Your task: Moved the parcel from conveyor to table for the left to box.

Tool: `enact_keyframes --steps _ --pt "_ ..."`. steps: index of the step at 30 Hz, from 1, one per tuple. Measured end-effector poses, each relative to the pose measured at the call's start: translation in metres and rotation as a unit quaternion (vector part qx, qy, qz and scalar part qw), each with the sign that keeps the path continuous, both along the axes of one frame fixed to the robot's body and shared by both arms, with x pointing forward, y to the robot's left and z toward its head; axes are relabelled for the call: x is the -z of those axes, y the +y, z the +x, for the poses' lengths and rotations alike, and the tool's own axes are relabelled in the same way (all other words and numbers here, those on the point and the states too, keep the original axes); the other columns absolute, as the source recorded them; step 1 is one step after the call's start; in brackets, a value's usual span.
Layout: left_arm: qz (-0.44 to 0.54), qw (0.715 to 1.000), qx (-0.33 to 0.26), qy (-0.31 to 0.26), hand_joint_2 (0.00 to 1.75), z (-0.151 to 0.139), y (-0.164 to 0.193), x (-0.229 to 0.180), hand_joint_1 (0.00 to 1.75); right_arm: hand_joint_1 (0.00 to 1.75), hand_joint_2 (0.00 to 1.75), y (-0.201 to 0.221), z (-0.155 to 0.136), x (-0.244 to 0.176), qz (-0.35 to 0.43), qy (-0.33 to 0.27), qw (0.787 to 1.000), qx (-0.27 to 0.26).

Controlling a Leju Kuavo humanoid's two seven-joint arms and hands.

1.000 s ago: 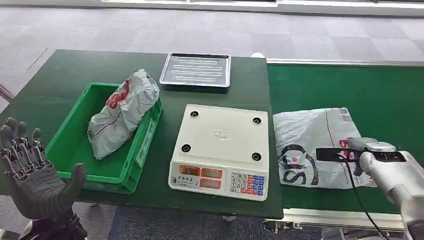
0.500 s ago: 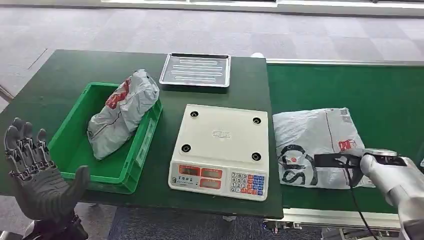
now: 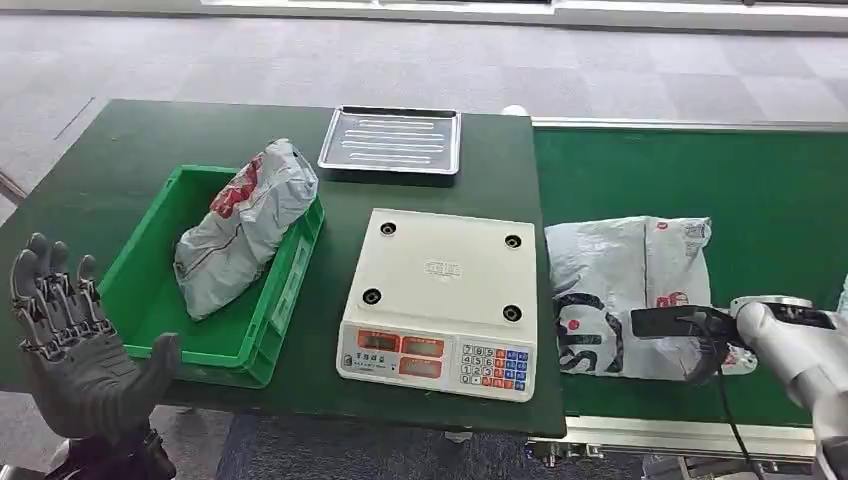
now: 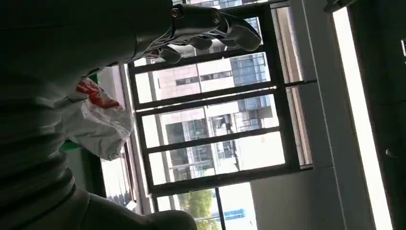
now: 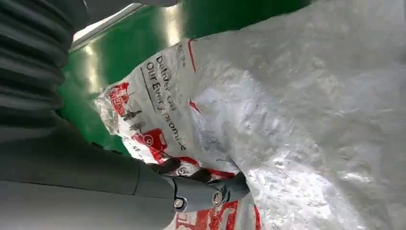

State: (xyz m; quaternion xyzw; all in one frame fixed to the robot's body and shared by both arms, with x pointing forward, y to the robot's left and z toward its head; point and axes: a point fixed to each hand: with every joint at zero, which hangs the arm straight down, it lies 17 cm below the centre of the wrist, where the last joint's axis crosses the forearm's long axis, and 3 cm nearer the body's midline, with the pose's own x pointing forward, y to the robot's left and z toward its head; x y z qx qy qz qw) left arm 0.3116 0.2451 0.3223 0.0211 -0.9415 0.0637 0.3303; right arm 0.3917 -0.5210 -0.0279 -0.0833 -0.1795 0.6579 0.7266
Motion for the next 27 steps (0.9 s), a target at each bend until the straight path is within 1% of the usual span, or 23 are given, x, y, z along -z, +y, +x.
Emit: enact_keyframes --steps 1,2,3,4,11,15,27 --pt "0.001 1.0 0.0 -0.002 1.75 -0.001 0.0 0.0 0.0 0.0 1.75 0.003 0.0 -0.001 0.007 0.001 1.0 -0.002" --pt "0.002 1.0 0.0 -0.003 1.75 -0.001 0.0 0.0 0.0 1.54 1.75 0.006 0.001 -0.003 0.012 0.001 1.0 -0.004" --pt "0.003 1.0 -0.001 -0.004 1.75 -0.002 0.001 0.0 0.0 1.57 1.75 0.009 0.003 -0.005 0.02 0.0 1.0 -0.006" --pt "0.004 1.0 -0.002 -0.004 1.75 -0.003 0.002 0.001 0.0 1.75 1.75 0.014 0.006 -0.007 0.027 -0.004 1.0 -0.01" --pt "0.004 1.0 -0.011 -0.01 1.75 -0.01 0.007 -0.002 0.0 1.75 1.75 0.052 0.041 -0.017 0.062 -0.075 0.994 -0.042" --pt "0.004 1.0 -0.016 -0.013 1.75 -0.013 0.009 -0.004 0.0 1.75 1.75 0.063 0.047 -0.019 0.068 -0.082 0.993 -0.052" --pt "0.011 0.999 -0.024 -0.026 1.75 -0.021 0.011 -0.01 0.0 1.75 1.75 0.078 0.062 -0.029 0.07 -0.112 0.989 -0.066"
